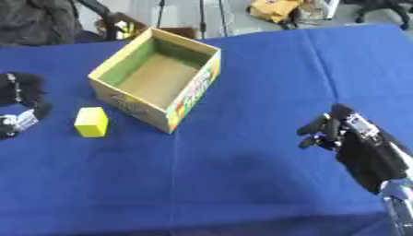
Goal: Pick up objects on the table and place them in the box.
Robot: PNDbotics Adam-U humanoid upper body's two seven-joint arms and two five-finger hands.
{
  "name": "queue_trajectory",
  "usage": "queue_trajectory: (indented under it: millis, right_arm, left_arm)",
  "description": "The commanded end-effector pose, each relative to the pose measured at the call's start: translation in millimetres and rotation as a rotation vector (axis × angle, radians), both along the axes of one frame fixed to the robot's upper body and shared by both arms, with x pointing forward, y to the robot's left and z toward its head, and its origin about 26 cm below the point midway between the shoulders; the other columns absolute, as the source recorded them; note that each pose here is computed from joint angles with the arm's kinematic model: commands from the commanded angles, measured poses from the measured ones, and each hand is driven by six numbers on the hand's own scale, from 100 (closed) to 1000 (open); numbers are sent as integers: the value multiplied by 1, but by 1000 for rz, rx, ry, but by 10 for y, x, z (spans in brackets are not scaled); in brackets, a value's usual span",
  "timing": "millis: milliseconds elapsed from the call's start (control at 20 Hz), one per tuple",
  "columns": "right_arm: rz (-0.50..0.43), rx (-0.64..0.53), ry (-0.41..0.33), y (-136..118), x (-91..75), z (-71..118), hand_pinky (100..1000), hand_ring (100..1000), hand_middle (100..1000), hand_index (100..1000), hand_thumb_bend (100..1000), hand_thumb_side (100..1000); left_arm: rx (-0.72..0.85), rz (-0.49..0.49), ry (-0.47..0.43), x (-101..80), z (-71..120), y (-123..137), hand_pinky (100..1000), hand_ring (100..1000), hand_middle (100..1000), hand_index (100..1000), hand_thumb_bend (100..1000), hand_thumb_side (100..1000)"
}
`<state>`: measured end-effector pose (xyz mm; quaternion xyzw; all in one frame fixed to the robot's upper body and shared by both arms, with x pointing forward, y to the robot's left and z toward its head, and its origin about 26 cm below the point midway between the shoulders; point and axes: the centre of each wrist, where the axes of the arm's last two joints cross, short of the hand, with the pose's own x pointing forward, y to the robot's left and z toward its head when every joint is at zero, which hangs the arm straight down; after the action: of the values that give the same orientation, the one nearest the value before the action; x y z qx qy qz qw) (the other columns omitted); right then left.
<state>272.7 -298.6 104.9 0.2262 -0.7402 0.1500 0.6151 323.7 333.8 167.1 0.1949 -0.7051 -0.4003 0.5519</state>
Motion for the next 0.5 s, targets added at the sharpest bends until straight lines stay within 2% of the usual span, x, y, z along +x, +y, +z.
queue_trajectory:
  millis: [50, 250, 500]
  right_arm:
    - [10, -23, -16, -21, -1, 65, 576, 659, 483, 385, 100, 619]
    - [14, -25, -15, -16, 2, 67, 576, 659, 483, 385, 100, 619]
    - [15, -26, -13, -15, 2, 63, 576, 658, 483, 385, 100, 619]
  left_arm:
    - [141, -5, 24, 87, 142, 59, 622, 658, 683, 806, 589, 378]
    - [250, -36, 77, 266, 127, 11, 618, 645, 688, 801, 581, 328]
    - [358, -64, 140, 445, 65, 8, 589, 613, 653, 777, 564, 312]
